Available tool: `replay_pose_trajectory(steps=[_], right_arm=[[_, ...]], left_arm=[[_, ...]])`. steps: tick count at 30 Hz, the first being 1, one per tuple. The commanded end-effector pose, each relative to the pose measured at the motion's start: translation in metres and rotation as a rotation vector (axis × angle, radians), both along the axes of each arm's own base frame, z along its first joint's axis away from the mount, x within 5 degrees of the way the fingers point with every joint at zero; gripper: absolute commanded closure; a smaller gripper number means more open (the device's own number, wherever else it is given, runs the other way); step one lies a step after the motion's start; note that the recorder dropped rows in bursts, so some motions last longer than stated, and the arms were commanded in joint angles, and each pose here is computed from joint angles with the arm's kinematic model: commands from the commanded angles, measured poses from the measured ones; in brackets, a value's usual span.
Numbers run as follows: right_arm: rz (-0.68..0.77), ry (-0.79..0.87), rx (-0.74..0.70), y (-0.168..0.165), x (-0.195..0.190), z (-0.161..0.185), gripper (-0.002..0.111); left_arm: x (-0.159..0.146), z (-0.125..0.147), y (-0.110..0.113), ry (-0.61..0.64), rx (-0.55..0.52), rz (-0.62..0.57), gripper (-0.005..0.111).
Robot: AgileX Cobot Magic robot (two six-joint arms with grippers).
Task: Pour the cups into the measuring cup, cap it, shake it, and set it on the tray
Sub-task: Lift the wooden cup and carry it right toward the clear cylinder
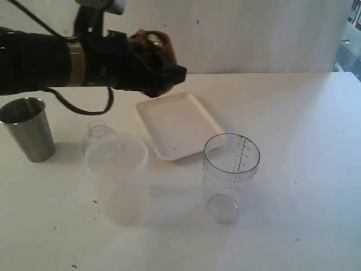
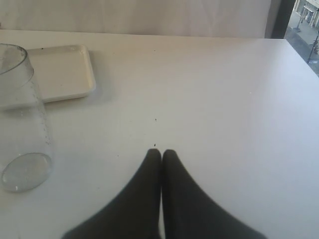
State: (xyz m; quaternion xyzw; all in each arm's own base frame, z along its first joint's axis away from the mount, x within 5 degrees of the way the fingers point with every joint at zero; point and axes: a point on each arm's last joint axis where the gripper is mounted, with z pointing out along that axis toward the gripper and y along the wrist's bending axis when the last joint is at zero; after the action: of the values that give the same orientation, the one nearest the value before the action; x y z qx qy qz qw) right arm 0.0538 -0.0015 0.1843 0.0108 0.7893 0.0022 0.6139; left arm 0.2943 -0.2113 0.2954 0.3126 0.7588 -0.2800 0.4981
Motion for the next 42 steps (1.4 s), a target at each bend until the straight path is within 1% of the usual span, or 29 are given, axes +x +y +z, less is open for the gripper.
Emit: replay_pose_trajectory(steps=[1,4,6,9,11,13,15,18,21,24,26,28,31,33,35,38,42], right_arm=[[-0.006,0.0,0.004,0.0,0.0,-0.001,0.108],[-0.006,0.0,0.004,0.0,0.0,-0.001,0.108],[-0.006,0.0,0.004,0.0,0.0,-0.001,0.108],[-0.006,0.0,0.004,0.0,0.0,-0.001,0.108],[-0.006,0.0,0.004,0.0,0.0,-0.001,0.108],[-0.006,0.0,0.004,0.0,0.0,-0.001,0.108],[-0.006,0.0,0.004,0.0,0.0,-0.001,0.108],[-0.006,0.0,0.004,0.0,0.0,-0.001,0.108],[-0.006,0.0,0.004,0.0,0.0,-0.001,0.108],[-0.006,0.0,0.004,0.0,0.0,-0.001,0.108],[-0.006,0.0,0.004,0.0,0.0,-0.001,0.108],[-0.006,0.0,0.004,0.0,0.0,-0.001,0.108],[-0.006,0.0,0.004,0.0,0.0,-0.001,0.108],[-0.006,0.0,0.004,0.0,0.0,-0.001,0.108],[-0.006,0.0,0.004,0.0,0.0,-0.001,0.108],[-0.006,0.0,0.004,0.0,0.0,-0.001,0.108],[-0.006,0.0,0.004,0.0,0.0,-0.001,0.108]], left_arm=[[0.012,0.006,-0.037,-0.051,0.014,-0.04,0.107],[0.02,-0.001,-0.055,-0.073,0.051,-0.086,0.107],[0.023,-0.006,-0.06,-0.087,0.105,-0.116,0.107],[0.024,-0.011,-0.061,-0.011,0.072,-0.106,0.107],[0.024,-0.011,-0.061,-0.012,0.073,-0.104,0.107],[0.025,-0.005,-0.061,-0.044,0.076,-0.109,0.107],[0.029,0.004,-0.061,-0.091,0.079,-0.079,0.107],[0.034,0.013,-0.06,-0.126,0.072,-0.037,0.107],[0.035,0.014,-0.06,-0.079,0.032,-0.012,0.107],[0.038,0.014,-0.057,-0.034,-0.009,0.058,0.107],[0.037,0.013,-0.058,-0.049,0.005,0.074,0.107],[0.035,0.01,-0.058,-0.087,0.046,0.118,0.107],[0.028,0.007,-0.054,-0.162,0.12,0.249,0.107],[0.023,0.007,-0.049,-0.181,0.134,0.335,0.107],[0.019,0.011,-0.043,-0.195,0.132,0.389,0.107],[0.016,0.018,-0.04,-0.198,0.112,0.392,0.107],[0.011,0.024,-0.046,-0.19,0.091,0.303,0.107]])
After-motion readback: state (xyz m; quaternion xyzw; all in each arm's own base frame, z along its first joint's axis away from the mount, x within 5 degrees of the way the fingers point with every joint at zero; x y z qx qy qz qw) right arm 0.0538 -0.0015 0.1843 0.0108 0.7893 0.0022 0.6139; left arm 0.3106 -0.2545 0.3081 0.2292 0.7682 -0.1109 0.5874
